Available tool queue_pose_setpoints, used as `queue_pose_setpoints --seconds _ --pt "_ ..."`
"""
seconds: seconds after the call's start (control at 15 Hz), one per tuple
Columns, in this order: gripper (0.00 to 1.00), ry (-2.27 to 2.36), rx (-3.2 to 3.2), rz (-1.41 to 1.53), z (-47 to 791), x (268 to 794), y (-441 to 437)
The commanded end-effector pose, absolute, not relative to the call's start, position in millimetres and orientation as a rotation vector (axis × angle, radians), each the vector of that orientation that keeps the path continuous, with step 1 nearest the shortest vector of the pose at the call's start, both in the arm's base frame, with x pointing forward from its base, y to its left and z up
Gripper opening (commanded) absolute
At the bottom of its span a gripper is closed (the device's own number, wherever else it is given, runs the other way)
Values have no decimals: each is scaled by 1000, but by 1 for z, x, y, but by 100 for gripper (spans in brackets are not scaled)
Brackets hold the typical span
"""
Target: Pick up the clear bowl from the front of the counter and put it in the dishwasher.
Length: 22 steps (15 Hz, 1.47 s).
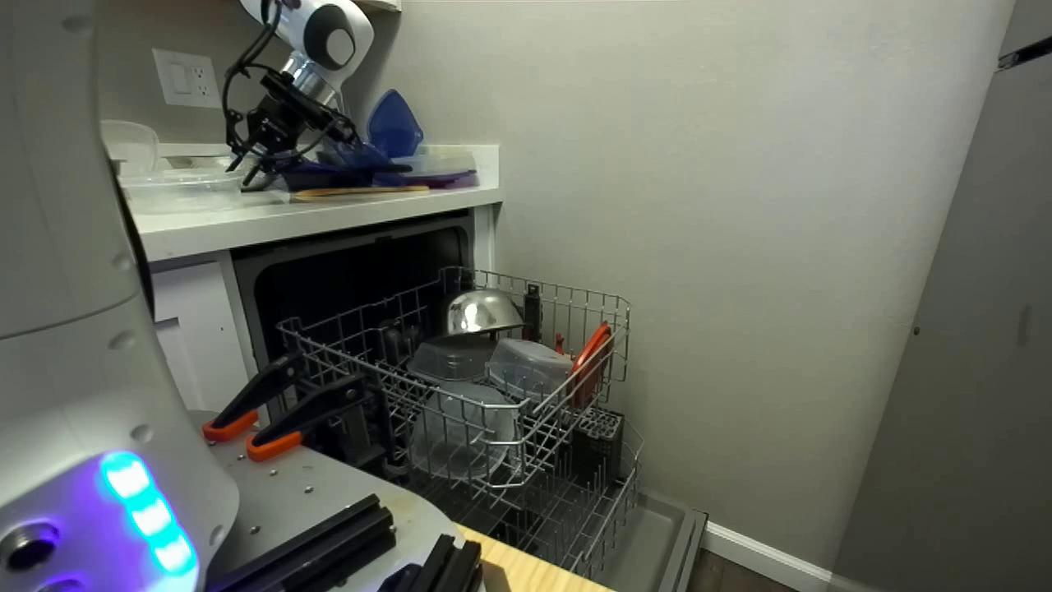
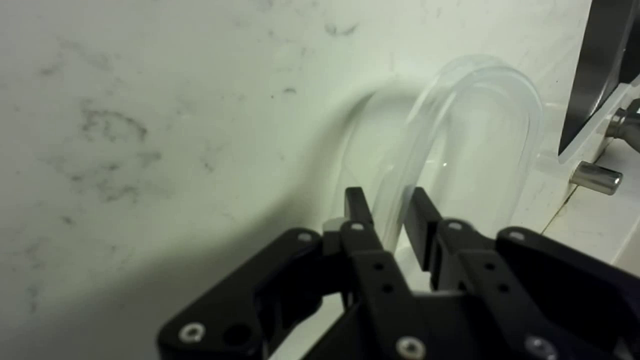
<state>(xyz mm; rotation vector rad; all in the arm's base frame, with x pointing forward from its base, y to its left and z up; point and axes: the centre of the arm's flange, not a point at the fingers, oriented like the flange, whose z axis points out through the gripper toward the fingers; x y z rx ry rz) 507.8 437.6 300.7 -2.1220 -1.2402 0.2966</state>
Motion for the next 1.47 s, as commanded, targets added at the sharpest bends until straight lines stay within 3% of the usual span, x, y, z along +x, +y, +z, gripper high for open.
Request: queue_pose_setpoints --seconds 0.0,0.67,1.4 --pt "1 -1242 -2082 281 303 508 436" --pt "4 -1289 -1832 119 344 510 411" --pt "4 -1179 -2235 -6 424 516 258"
